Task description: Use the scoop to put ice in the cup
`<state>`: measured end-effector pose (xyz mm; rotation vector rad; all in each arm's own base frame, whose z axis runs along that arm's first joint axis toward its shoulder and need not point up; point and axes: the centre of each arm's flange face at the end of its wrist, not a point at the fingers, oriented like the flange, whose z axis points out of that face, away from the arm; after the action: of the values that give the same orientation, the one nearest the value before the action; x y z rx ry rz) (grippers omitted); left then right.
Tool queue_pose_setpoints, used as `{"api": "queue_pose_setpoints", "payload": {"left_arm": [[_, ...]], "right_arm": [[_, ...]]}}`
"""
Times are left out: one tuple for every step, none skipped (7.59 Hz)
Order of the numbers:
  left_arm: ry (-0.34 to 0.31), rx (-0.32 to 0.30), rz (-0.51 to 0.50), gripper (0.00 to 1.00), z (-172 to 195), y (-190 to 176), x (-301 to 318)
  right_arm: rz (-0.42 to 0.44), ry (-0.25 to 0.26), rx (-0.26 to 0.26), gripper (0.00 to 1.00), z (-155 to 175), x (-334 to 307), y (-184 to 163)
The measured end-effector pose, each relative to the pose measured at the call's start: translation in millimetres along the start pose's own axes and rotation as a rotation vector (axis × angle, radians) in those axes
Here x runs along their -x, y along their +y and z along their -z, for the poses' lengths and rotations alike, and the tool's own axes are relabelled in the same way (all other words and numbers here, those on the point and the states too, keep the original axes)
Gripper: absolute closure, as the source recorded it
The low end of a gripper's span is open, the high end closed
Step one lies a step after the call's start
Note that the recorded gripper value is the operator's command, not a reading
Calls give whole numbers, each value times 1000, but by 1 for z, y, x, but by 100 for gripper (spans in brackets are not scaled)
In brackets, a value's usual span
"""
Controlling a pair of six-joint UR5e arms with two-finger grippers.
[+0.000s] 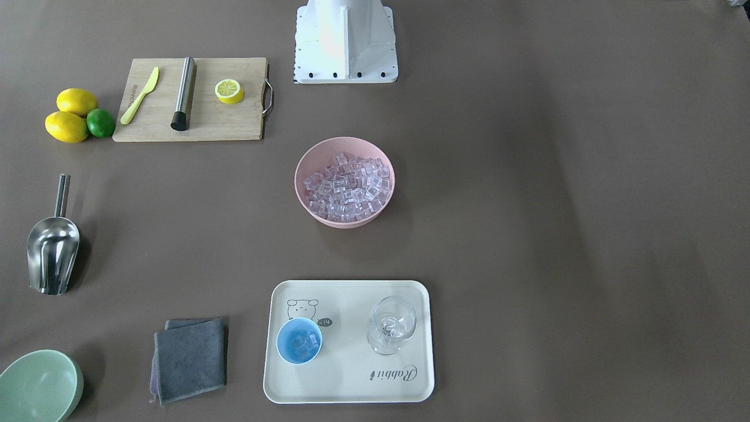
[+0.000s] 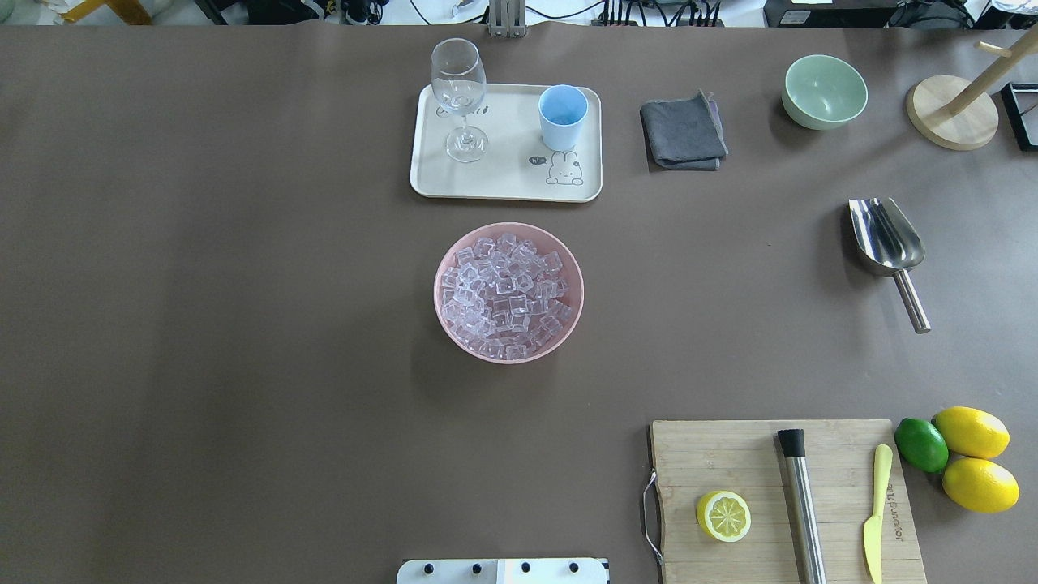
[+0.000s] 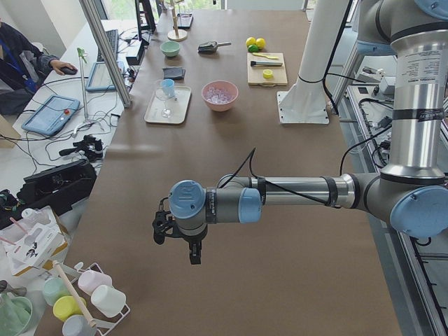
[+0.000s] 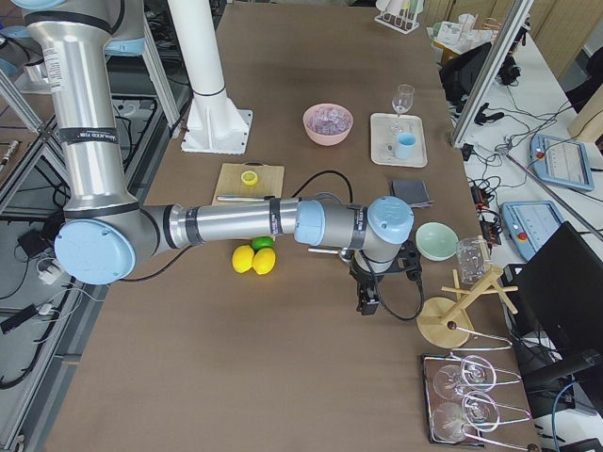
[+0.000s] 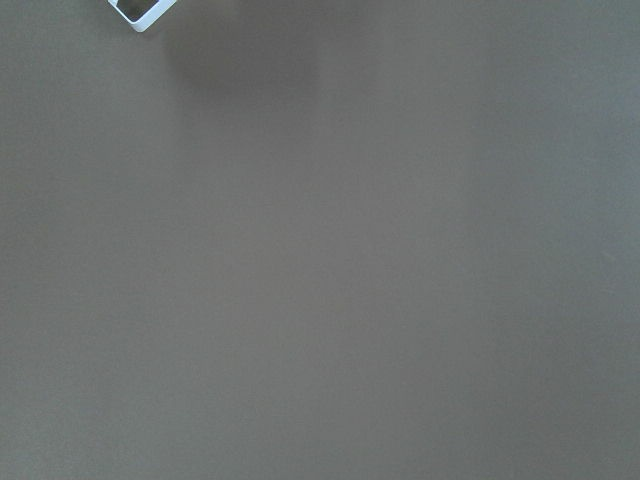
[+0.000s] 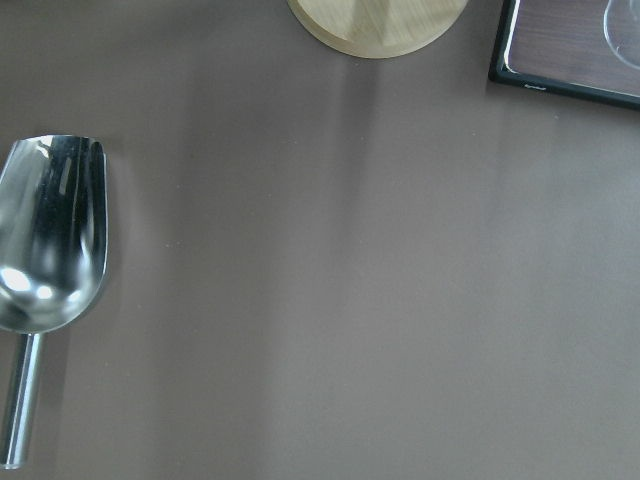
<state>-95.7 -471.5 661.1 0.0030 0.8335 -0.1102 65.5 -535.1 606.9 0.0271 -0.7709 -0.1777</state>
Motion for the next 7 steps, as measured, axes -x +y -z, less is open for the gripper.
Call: {"api": "queue_pose_setpoints", "payload": {"left_arm": [[0, -1, -1, 2, 0, 0, 0], [1, -1, -1, 2, 0, 0, -1], [2, -1, -1, 2, 0, 0, -1], [2, 0, 0, 2, 0, 0, 0], [2, 0, 0, 2, 0, 0, 0], [2, 1, 1, 2, 0, 0, 0], [3, 2, 2, 2, -1, 0, 1]], "right_arm": [[1, 2, 3, 0, -1, -4, 1], [-2, 3, 3, 0, -1, -7, 2], [-6, 4, 1, 0, 1, -9, 3], [-10, 4, -2, 0, 2, -11, 4], [-15, 4, -3, 0, 4, -13, 5], [-18, 4, -4, 0, 5, -14, 6], [-23, 4, -7, 0, 6, -16, 7]]}}
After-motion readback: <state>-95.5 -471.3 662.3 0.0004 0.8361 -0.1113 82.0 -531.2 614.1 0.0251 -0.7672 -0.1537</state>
